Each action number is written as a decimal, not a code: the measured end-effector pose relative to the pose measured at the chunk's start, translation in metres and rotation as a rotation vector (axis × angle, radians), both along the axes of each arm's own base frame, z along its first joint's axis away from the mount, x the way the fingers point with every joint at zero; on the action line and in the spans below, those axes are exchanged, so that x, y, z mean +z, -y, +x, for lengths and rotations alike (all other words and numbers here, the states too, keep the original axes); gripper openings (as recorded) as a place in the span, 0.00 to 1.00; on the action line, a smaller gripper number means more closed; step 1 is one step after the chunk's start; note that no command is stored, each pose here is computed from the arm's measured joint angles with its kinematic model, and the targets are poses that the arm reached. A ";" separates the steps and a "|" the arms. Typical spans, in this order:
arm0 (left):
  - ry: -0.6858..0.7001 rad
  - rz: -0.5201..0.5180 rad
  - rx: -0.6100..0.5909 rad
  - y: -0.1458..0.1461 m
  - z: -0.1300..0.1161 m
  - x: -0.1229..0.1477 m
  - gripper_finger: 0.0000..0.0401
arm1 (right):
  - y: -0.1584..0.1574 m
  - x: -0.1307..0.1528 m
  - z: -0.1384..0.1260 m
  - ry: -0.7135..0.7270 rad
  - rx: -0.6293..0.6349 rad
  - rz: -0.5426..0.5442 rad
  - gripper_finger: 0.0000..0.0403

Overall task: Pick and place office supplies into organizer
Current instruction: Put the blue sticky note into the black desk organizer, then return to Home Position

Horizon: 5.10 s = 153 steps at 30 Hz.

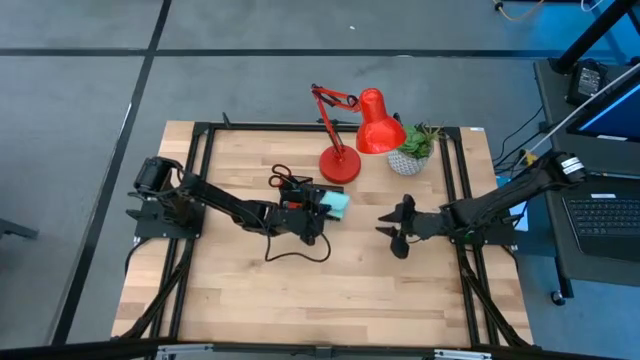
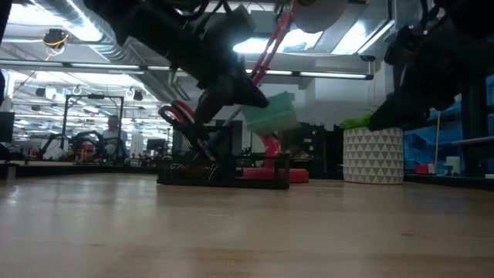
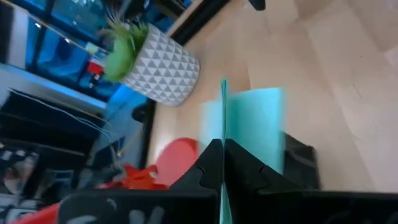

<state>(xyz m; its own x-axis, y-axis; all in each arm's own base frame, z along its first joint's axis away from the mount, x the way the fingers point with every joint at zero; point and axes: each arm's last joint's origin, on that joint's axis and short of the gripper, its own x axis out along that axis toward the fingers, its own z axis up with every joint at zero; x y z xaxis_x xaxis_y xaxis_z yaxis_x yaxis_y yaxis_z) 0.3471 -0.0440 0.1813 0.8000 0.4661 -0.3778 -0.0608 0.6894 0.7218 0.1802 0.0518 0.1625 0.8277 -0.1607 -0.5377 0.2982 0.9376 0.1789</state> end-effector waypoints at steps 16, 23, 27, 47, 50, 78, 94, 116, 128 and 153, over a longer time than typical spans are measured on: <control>0.006 0.121 0.126 0.001 0.005 0.008 0.01 | -0.001 0.001 -0.001 0.015 -0.029 0.064 0.38; 0.010 0.147 0.223 -0.005 0.012 -0.010 0.01 | 0.001 0.001 0.000 -0.007 0.020 -0.030 0.38; -0.014 0.175 0.274 -0.010 0.021 -0.019 0.01 | 0.002 0.001 0.000 -0.017 0.047 -0.077 0.38; -0.074 0.151 0.346 0.002 0.029 -0.031 0.01 | 0.018 -0.003 0.001 -0.084 -0.002 -0.145 0.38; -0.072 0.115 0.321 0.004 0.029 -0.032 0.01 | 0.018 -0.003 0.001 -0.083 -0.002 -0.144 0.38; -0.214 0.049 0.267 -0.010 0.032 -0.072 0.00 | 0.018 -0.003 0.001 -0.071 -0.019 -0.119 0.38; -0.180 0.010 0.255 -0.008 0.034 -0.071 0.13 | 0.018 -0.003 0.001 -0.070 -0.019 -0.120 0.38; -0.146 -0.054 0.232 -0.002 0.033 -0.063 0.34 | 0.018 -0.003 0.001 -0.072 -0.018 -0.121 0.38; -0.065 -0.230 0.126 0.008 0.003 0.022 0.31 | 0.018 -0.002 0.001 -0.070 -0.019 -0.117 0.38; 0.447 -0.501 0.114 -0.051 -0.191 0.062 0.29 | 0.054 0.048 -0.057 0.128 -0.049 -0.160 0.38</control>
